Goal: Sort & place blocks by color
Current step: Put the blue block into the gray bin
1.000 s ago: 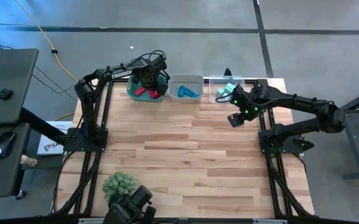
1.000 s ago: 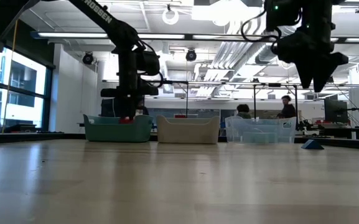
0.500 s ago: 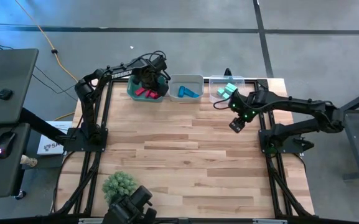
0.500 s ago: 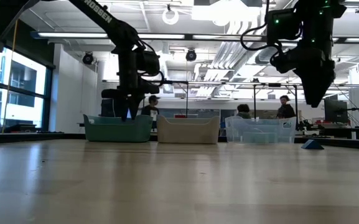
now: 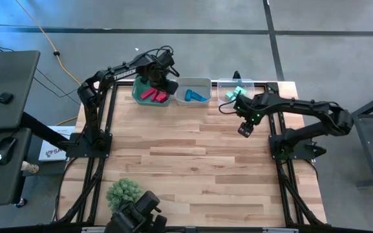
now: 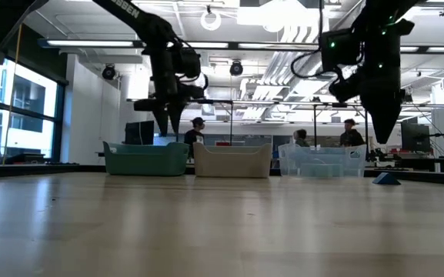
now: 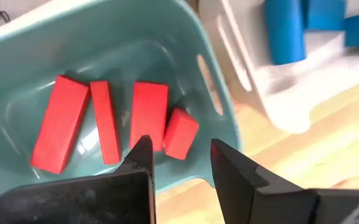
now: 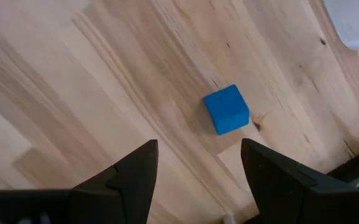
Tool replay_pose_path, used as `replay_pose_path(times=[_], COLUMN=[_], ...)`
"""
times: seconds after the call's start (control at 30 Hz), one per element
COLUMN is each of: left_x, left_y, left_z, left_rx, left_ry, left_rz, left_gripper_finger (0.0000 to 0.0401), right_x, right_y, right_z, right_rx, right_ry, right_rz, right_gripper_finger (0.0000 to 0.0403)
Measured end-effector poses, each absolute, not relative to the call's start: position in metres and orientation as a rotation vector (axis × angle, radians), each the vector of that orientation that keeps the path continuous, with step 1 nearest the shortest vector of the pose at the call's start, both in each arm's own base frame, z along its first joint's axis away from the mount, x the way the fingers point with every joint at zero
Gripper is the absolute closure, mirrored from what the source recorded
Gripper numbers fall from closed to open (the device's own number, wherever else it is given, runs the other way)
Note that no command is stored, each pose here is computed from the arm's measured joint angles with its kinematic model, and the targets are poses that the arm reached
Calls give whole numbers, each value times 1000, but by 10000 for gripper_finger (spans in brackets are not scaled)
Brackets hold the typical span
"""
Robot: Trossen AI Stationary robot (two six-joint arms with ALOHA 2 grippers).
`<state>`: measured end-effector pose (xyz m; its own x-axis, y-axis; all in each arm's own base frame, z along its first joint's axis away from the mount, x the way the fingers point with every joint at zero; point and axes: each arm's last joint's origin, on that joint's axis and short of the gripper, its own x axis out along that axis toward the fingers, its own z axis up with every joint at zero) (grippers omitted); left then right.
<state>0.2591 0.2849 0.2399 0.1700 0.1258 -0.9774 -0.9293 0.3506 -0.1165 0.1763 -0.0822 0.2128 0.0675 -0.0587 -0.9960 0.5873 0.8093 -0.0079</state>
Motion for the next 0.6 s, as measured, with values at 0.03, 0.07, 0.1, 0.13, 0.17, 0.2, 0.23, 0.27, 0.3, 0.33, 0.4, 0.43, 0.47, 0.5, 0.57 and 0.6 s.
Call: replay_pose_path(times=[0.03,0.07,0.1,0.13,0.17,0.2,0.23,0.27,0.3,0.33,0.4,0.43,0.47,0.5,0.57,0.6], left_x=[259,260,260,260,261,261,261,261,261,261,262,262,262,262,263,263], left_y=[285,286,286,286,287,287,287,287,287,287,288,288,288,289,289,289], left_z=[245,249,253,258,262,265,268,272,275,277,281,283,285,287,288,288], left_rx=[-909,-908,-907,-901,-893,-885,-880,-880,-879,-876,-872,-868,-860,-852,-847,-847], left_ry=[1134,1131,1127,1124,1118,1116,1114,1114,1113,1109,1098,1092,1087,1084,1081,1081], left_rz=[919,919,919,917,912,907,905,905,904,903,903,903,899,895,892,892], left_gripper_finger=[325,325,325,325,325,325,325,325,325,325,325,325,325,325,325,325], right_x=[177,178,178,179,180,180,181,181,182,183,185,186,187,188,190,191], right_y=[-84,-87,-89,-91,-93,-94,-96,-98,-100,-101,-103,-104,-105,-106,-107,-107], right_z=[210,208,205,203,200,197,195,192,190,187,181,177,174,171,165,163], right_rx=[450,442,435,428,427,428,427,423,425,430,437,440,440,443,449,451], right_ry=[1449,1467,1483,1499,1515,1528,1541,1555,1569,1583,1611,1627,1642,1657,1687,1700], right_rz=[-504,-493,-483,-474,-472,-474,-484,-496,-503,-505,-506,-503,-498,-497,-492,-491], right_gripper_finger=[182,182,182,182,182,182,182,182,182,182,182,182,182,182,182,182])
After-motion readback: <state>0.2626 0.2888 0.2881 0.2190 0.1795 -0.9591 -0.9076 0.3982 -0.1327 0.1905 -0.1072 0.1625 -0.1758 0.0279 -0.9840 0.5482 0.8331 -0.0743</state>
